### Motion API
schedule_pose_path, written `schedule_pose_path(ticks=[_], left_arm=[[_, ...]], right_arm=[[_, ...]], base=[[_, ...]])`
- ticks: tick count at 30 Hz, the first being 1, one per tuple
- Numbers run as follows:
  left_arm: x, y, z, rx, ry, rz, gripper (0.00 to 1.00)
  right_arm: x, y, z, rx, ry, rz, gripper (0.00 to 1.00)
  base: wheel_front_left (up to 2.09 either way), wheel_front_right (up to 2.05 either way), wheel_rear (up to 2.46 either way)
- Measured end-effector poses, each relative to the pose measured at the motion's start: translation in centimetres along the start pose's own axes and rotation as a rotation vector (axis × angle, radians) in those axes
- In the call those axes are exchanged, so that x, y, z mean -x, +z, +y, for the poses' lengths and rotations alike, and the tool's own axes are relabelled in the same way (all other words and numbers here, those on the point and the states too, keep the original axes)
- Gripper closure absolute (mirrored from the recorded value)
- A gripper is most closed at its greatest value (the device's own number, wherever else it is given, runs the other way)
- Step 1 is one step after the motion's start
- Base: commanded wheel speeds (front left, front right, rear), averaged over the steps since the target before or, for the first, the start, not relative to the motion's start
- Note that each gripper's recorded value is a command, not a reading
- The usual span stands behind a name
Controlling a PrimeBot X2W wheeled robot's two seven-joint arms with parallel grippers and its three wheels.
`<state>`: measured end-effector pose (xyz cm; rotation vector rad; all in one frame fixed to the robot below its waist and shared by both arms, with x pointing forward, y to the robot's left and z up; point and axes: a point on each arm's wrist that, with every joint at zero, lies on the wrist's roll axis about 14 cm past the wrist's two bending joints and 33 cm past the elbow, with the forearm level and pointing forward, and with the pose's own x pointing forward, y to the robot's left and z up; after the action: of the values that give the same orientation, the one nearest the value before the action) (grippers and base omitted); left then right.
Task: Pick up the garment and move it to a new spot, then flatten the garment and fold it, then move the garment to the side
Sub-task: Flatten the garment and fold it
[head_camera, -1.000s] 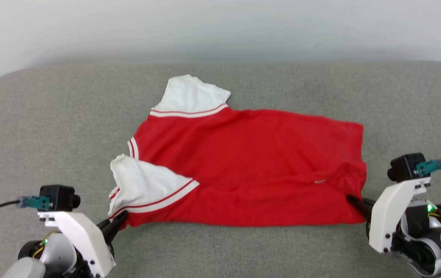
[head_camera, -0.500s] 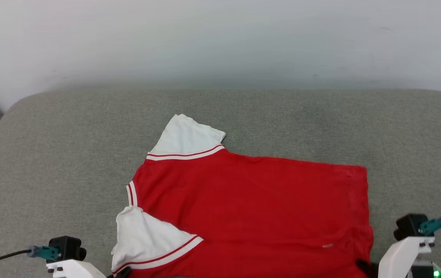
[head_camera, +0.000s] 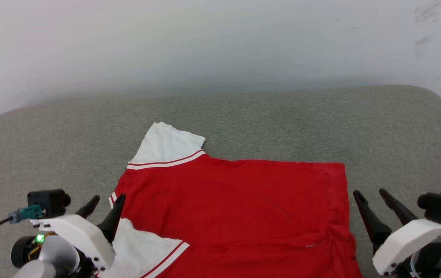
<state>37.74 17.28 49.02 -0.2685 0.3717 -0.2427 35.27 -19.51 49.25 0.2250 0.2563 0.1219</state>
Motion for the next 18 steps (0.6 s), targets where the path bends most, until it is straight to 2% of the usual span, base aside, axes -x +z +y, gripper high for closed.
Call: schedule_pose_path(ticks=[5,9,15,18], left_arm=[[-2.5,5.4,-1.5,-0.062,-0.016,-0.181,0.00],[-5.4,8.9,-1.5,-0.076,-0.017,-0.270,0.00],[-11.6,11.4,-1.3,-0.087,-0.037,-0.265,0.00],[-15.3,11.5,-0.7,-0.110,-0.055,-0.196,0.00]], right_arm=[[0.1,4.3,0.0,0.043,-0.023,-0.184,0.00],[-0.6,6.6,0.0,0.065,-0.037,-0.269,0.00],[-2.6,8.0,-0.5,0.068,-0.062,-0.315,0.00],[-4.0,7.5,-1.1,0.065,-0.075,-0.301,0.00]], base=[[0.00,0.00,0.00],[0.00,0.00,0.00],[0.00,0.00,0.00],[0.00,0.00,0.00]])
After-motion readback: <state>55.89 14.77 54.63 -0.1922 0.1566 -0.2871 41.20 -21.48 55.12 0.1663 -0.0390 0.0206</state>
